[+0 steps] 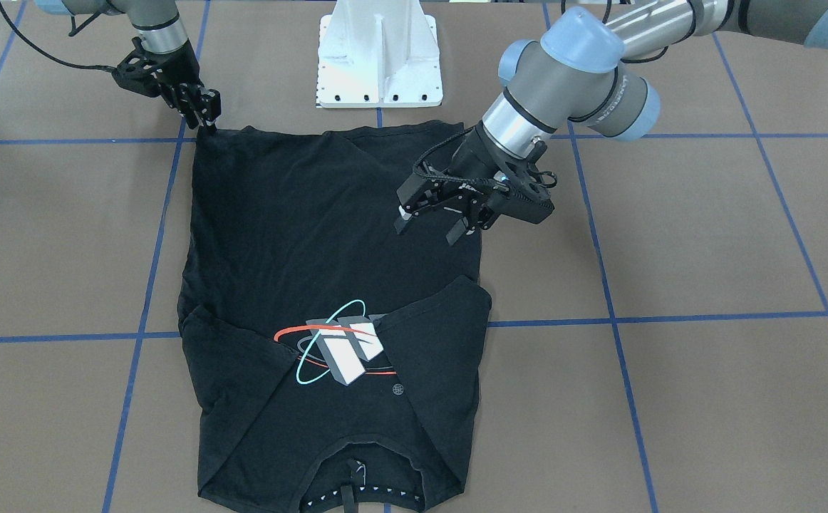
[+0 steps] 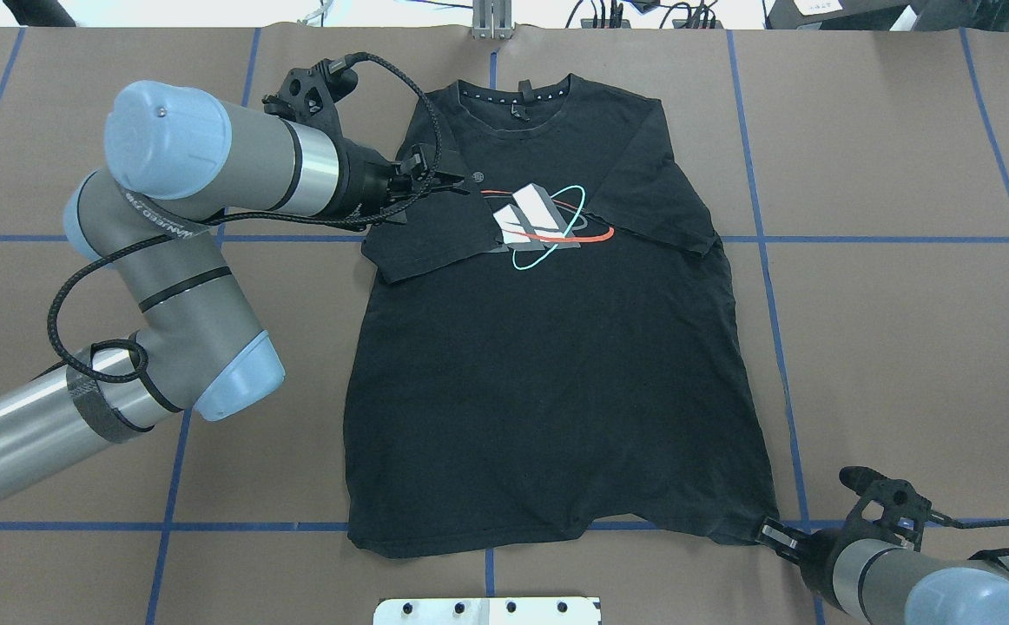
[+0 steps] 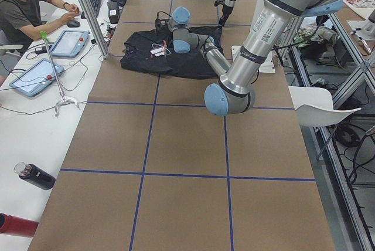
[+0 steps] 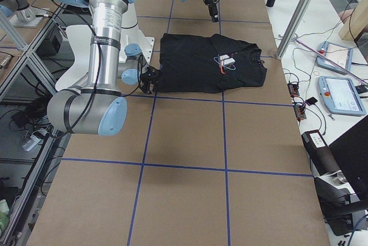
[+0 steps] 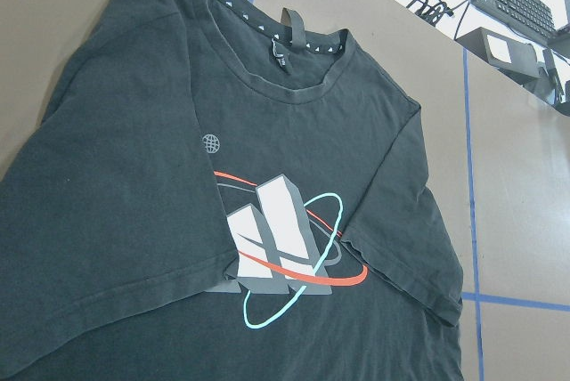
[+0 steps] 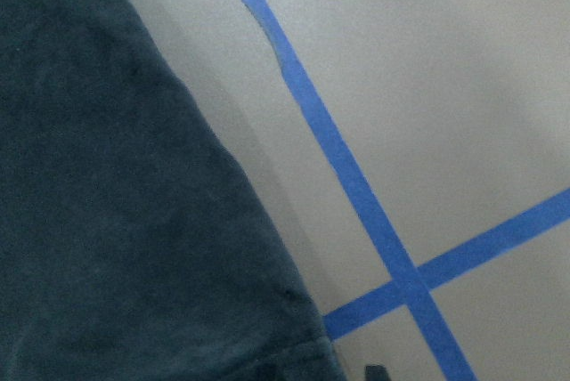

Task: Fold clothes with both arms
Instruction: 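Move the right gripper to the hem corner while the left gripper withdraws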

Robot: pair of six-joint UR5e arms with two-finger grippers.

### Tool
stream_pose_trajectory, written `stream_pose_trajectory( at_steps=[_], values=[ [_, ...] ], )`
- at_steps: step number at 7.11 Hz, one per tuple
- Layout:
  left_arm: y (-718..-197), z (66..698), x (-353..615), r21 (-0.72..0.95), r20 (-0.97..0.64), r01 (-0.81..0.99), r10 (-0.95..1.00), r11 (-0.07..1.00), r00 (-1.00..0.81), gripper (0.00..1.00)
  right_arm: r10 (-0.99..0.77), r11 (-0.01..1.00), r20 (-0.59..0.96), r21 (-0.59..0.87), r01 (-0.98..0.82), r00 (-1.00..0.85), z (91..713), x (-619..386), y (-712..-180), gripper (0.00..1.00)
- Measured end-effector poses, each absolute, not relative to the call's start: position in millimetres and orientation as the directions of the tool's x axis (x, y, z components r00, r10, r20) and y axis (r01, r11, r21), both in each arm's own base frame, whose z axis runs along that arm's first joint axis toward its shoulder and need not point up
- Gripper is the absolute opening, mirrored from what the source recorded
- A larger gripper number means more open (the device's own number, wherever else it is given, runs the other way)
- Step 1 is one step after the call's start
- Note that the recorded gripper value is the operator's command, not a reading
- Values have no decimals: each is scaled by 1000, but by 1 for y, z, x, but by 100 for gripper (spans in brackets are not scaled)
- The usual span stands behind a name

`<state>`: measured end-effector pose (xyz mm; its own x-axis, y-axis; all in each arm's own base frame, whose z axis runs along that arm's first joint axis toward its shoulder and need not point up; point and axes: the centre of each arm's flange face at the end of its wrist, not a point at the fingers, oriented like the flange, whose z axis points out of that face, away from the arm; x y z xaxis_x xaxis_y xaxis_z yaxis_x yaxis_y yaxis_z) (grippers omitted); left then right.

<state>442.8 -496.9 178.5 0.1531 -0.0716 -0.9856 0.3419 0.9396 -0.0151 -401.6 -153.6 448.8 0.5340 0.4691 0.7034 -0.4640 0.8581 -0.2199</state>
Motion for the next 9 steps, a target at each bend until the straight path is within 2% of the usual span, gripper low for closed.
stream_pose_trajectory(
  at_steps=[3,5,6,9],
  values=[
    [-494,185,437,-15,-985,343,-73,939,155,99,469,858,710,-227,-460,526,443,-400,-154,0],
    [-464,214,406,-29,-981,351,-95,936,172,99,474,856,726,-247,-455,498,423,-389,-159,0],
    [-435,235,402,-69,-966,355,-151,932,209,99,477,854,729,-251,-456,492,418,-384,-161,0],
    [-295,285,416,-215,-898,371,-332,904,289,98,481,850,728,-251,-464,488,418,-379,-165,0]
  ],
)
